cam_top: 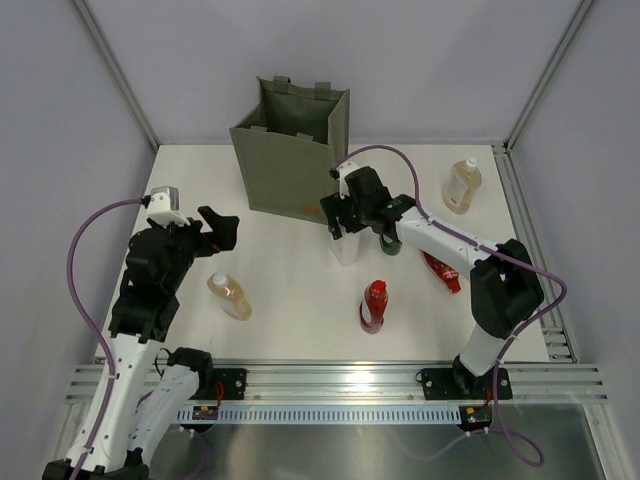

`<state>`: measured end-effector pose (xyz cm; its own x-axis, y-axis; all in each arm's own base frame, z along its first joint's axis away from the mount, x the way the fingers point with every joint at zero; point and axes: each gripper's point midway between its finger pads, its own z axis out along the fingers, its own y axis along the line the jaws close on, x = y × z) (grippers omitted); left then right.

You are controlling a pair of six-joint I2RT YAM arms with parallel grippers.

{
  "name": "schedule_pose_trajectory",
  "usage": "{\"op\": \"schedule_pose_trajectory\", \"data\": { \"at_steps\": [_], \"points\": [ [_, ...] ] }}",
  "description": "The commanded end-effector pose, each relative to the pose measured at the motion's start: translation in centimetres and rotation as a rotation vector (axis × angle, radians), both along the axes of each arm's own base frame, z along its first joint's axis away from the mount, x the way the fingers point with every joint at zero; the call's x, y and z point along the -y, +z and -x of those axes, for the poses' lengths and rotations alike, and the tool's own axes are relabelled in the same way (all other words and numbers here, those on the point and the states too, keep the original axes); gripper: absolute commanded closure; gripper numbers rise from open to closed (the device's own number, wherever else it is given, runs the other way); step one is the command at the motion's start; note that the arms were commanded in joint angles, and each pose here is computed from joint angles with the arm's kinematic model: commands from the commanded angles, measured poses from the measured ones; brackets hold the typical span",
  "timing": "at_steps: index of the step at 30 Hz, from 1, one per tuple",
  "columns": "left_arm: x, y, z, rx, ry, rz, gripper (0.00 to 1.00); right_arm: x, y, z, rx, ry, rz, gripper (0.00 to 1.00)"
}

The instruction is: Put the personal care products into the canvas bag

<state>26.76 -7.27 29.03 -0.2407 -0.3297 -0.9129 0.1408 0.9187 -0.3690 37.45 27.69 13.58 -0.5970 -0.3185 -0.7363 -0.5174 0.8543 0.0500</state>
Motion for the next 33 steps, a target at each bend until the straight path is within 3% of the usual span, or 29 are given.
{"op": "schedule_pose_trajectory", "data": {
  "at_steps": [1, 3, 4, 6, 7, 10, 15, 20, 29, 33],
  "points": [
    [-0.5, -0.3, 0.4, 0.009, 0.040, 0.048, 0.01, -0.7, 0.4, 0.2, 0.006, 0.016, -0.045, 0.19],
    [-0.5, -0.4, 0.6, 0.008, 0.041, 0.053, 0.01, -0.8, 0.7, 0.1, 0.029, 0.025, -0.052, 0.32],
    [-0.5, -0.3, 0.7, 0.010, 0.041, 0.053, 0.01, -0.8, 0.8, 0.2, 0.037, 0.032, -0.051, 0.49],
    [-0.6, -0.4, 0.9, 0.005, 0.040, 0.048, 0.01, -0.7, 1.4, 0.1, 0.058, 0.043, -0.061, 0.68],
    [-0.6, -0.2, 0.9, 0.009, 0.041, 0.045, 0.01, -0.7, 2.1, 0.3, 0.059, 0.062, -0.091, 0.85],
    [-1.1, -0.2, 1.0, 0.005, 0.068, 0.036, 0.01, 0.0, 4.1, -0.1, 0.040, 0.059, -0.164, 1.00],
    [-1.1, -0.3, 1.2, 0.011, 0.070, 0.050, 0.01, 0.6, 8.7, 0.9, -0.133, 0.154, -0.453, 1.00],
    [-1.2, -0.3, 1.3, 0.014, 0.074, 0.060, 0.01, -0.2, 13.7, 2.6, -0.182, 0.267, -0.621, 1.00],
    [-1.6, -0.1, 2.0, 0.021, 0.095, 0.067, 0.01, -2.1, 24.0, 3.1, -0.170, 0.380, -0.828, 1.00],
    [-1.8, 0.0, 2.3, 0.020, 0.103, 0.069, 0.01, -2.9, 31.0, 1.1, -0.042, 0.404, -0.896, 1.00]
  ]
}}
